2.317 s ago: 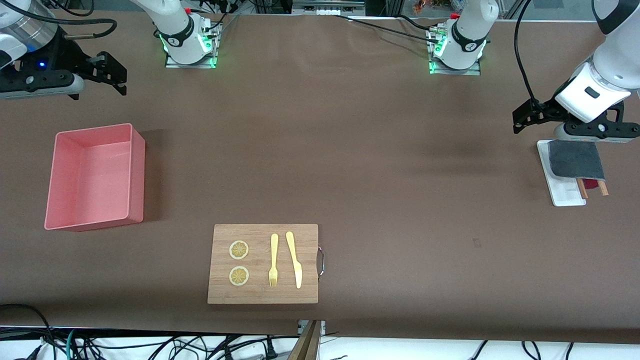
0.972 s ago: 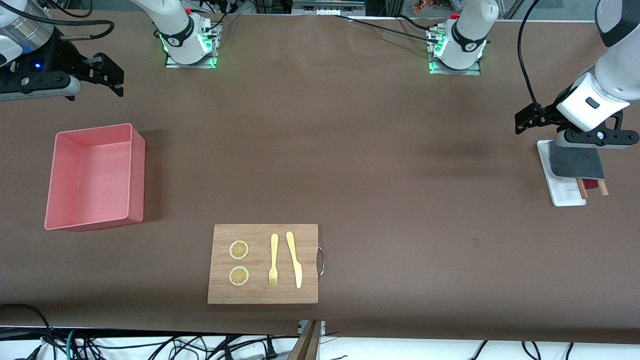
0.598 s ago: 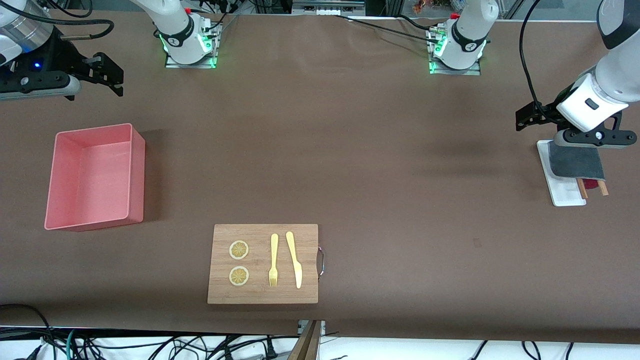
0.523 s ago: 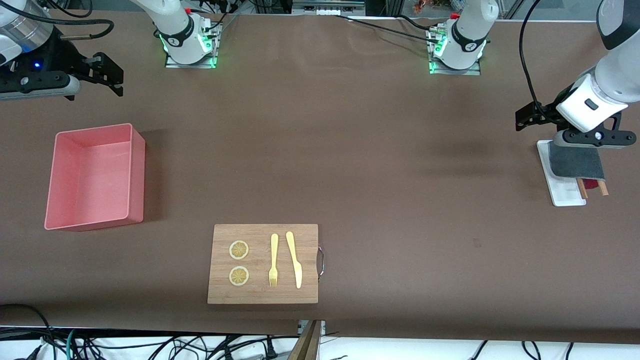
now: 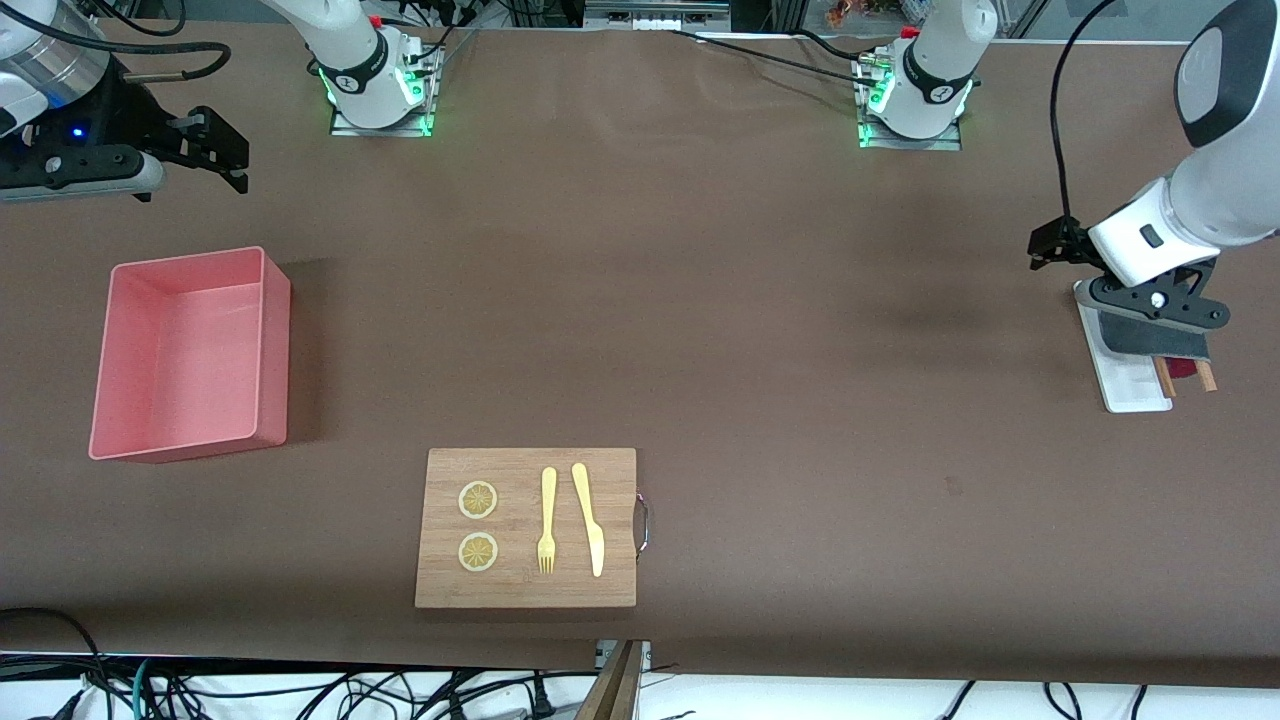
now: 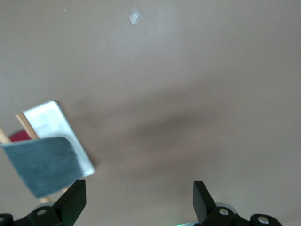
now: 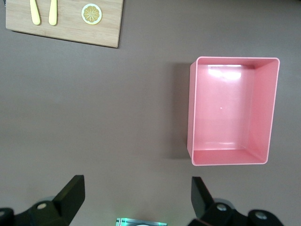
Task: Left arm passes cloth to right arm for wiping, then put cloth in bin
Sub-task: 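Lower the left gripper onto the grey cloth on the white tray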
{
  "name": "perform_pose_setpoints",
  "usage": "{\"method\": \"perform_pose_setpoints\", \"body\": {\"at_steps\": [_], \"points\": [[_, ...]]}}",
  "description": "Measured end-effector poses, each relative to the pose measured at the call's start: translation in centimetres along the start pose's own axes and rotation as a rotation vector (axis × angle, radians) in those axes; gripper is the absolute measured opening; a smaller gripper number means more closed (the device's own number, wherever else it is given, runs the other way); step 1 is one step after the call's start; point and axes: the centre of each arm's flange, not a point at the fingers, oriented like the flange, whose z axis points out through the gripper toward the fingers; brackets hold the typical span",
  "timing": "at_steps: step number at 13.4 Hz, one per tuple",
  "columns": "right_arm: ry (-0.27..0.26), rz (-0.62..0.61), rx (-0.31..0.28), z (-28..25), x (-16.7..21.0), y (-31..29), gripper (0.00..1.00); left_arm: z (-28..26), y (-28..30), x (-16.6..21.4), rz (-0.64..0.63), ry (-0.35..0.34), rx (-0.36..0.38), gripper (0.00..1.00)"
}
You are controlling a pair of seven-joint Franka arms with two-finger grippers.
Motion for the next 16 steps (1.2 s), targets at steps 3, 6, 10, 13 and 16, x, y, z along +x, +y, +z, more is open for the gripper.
{"method": "perform_pose_setpoints", "body": {"at_steps": [3, 6, 10, 13, 16], "points": [[-0.013, 0.005, 0.004, 0.4, 0.1, 0.2, 1.0, 3.9, -5.0, 1.2, 0.162, -0.039, 0.035, 1.0], [-0.031, 0.027, 0.081, 0.9, 0.1, 2.0, 1.0, 9.4, -12.1, 1.5, 0.322, -0.03, 0.027, 1.0], [-0.037, 0.018, 0.114, 1.2, 0.0, 3.4, 1.0, 15.5, -17.8, 0.7, 0.586, -0.095, 0.023, 1.0], [-0.047, 0.016, 0.114, 1.6, 0.0, 3.3, 1.0, 20.9, -20.3, -0.3, 0.695, -0.15, -0.051, 1.0], [-0.051, 0.015, 0.114, 1.9, 0.0, 3.3, 1.0, 23.8, -21.8, -1.3, 0.72, -0.168, -0.094, 1.0]]}}
